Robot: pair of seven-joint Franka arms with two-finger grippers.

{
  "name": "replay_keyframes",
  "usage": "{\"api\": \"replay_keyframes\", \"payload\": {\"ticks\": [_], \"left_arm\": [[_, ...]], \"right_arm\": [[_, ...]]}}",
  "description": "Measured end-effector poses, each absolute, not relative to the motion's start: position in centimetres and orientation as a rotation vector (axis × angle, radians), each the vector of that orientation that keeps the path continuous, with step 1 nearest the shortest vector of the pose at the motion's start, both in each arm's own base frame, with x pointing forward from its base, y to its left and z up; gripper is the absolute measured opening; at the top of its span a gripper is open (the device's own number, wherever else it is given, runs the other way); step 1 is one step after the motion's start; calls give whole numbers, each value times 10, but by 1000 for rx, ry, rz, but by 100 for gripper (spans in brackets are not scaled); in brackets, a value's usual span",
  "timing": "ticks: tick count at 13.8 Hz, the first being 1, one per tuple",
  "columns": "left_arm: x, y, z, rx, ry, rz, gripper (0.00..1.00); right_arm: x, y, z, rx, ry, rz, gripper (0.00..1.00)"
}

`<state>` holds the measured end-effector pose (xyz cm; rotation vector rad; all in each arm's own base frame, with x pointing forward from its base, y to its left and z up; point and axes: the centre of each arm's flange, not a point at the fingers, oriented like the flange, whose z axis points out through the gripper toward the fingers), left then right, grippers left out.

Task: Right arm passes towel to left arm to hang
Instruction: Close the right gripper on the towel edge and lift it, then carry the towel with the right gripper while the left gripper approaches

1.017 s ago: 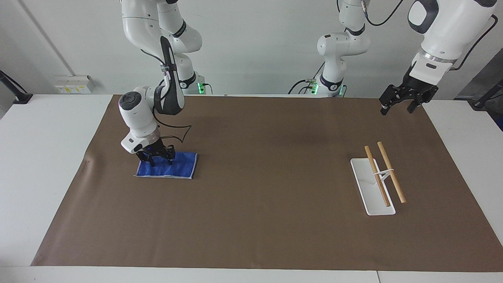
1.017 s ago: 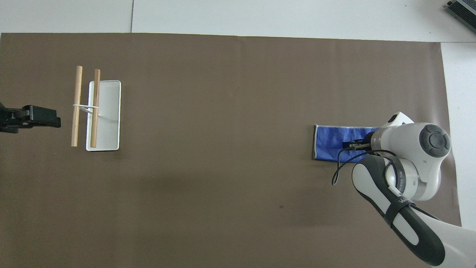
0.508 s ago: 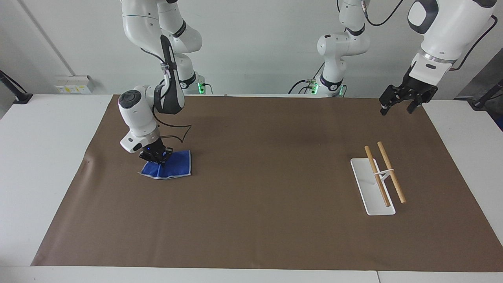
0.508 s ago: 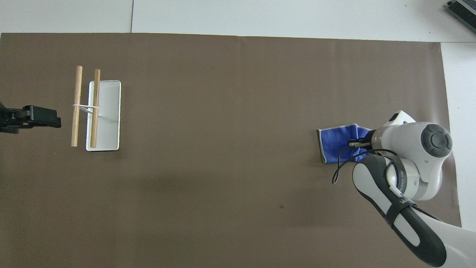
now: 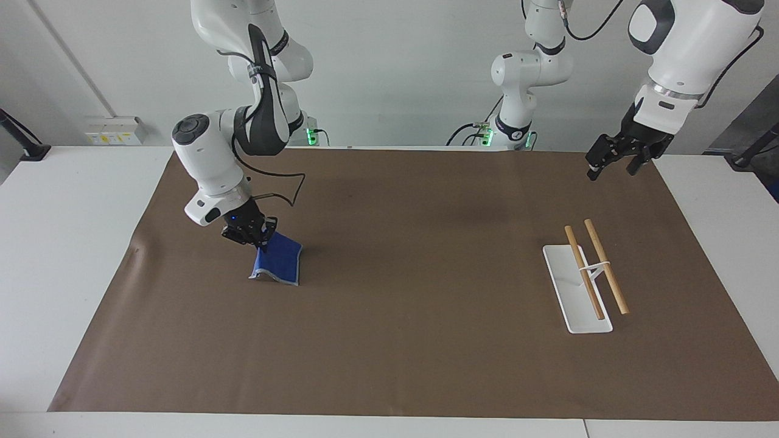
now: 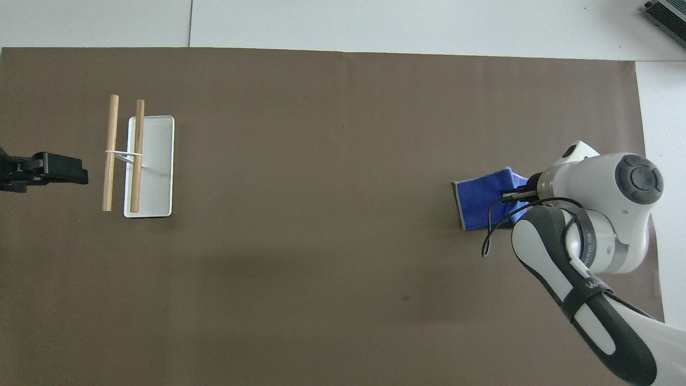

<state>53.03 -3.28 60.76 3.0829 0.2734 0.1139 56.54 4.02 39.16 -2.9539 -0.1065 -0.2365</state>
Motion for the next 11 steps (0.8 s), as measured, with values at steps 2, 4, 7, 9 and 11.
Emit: {"api": "replay_keyframes", "payload": {"ticks": [2, 4, 7, 9, 11], "left_arm": [[529, -35, 606, 3076, 326, 123, 100], [528, -35, 606, 3065, 399, 129, 100], [531, -41, 607, 3009, 626, 172, 100], [534, -49, 602, 2940, 816, 219, 100], [535, -61, 598, 2847, 1022, 253, 100]], "right_arm": [[566, 62, 409, -2837, 9, -227, 4], [569, 90, 427, -2681, 212, -192, 4], [567, 149, 448, -2452, 510, -79, 4], [564, 190, 463, -2286, 673, 14, 4], [559, 229, 473, -2130, 812, 43, 4]]}}
